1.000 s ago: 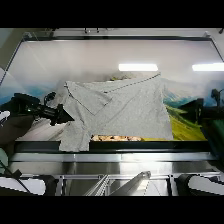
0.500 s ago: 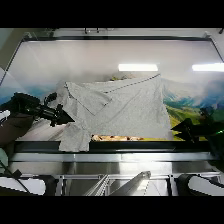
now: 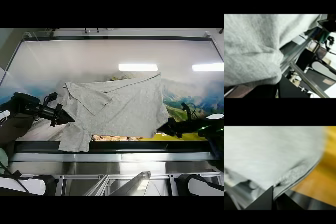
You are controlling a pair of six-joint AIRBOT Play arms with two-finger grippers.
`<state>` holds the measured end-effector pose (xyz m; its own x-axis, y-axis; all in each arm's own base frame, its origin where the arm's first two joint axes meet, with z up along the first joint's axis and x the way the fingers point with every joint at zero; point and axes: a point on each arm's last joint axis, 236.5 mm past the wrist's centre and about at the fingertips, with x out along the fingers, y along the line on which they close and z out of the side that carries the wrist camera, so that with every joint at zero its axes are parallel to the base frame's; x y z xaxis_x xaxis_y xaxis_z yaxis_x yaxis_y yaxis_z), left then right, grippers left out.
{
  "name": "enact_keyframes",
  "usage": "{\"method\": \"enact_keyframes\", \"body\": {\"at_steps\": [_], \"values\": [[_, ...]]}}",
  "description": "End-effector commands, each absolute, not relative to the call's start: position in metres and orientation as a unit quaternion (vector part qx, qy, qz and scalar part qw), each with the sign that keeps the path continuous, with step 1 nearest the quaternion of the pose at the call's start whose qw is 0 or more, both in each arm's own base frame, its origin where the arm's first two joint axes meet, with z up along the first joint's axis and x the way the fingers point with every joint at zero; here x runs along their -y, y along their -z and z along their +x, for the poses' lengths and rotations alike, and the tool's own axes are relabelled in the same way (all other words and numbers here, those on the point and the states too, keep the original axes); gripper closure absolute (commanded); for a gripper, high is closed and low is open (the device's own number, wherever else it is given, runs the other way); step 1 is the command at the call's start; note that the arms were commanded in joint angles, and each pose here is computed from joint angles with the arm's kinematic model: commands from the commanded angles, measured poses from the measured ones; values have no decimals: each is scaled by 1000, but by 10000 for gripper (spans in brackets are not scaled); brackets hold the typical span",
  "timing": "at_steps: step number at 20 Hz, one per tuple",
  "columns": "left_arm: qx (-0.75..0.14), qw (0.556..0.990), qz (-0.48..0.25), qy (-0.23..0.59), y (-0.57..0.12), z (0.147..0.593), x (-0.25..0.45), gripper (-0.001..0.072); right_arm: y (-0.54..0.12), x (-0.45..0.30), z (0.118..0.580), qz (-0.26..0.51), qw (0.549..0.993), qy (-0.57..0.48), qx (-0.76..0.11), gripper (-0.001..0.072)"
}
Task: Fold the shirts.
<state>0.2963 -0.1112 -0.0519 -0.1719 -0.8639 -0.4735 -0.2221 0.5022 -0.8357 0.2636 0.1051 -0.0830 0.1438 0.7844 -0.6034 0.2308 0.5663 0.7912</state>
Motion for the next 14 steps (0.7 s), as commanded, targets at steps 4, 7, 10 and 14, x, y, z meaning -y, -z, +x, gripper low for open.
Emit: {"method": "enact_keyframes", "body": {"at_steps": [4,7,10,14], "values": [[-427,589,-382,570,-173,289,155,689,-161,-147,287,462,685,-480,-294,697],[-326,699,-213,599,-283,209,173,688,-328,-126,247,384,776,-499,-32,698],[-104,858,11,502,-402,137,192,685,-426,-113,198,276,873,-383,122,699],[16,959,154,238,-484,120,161,683,-477,-113,185,126,949,-250,148,699]]}}
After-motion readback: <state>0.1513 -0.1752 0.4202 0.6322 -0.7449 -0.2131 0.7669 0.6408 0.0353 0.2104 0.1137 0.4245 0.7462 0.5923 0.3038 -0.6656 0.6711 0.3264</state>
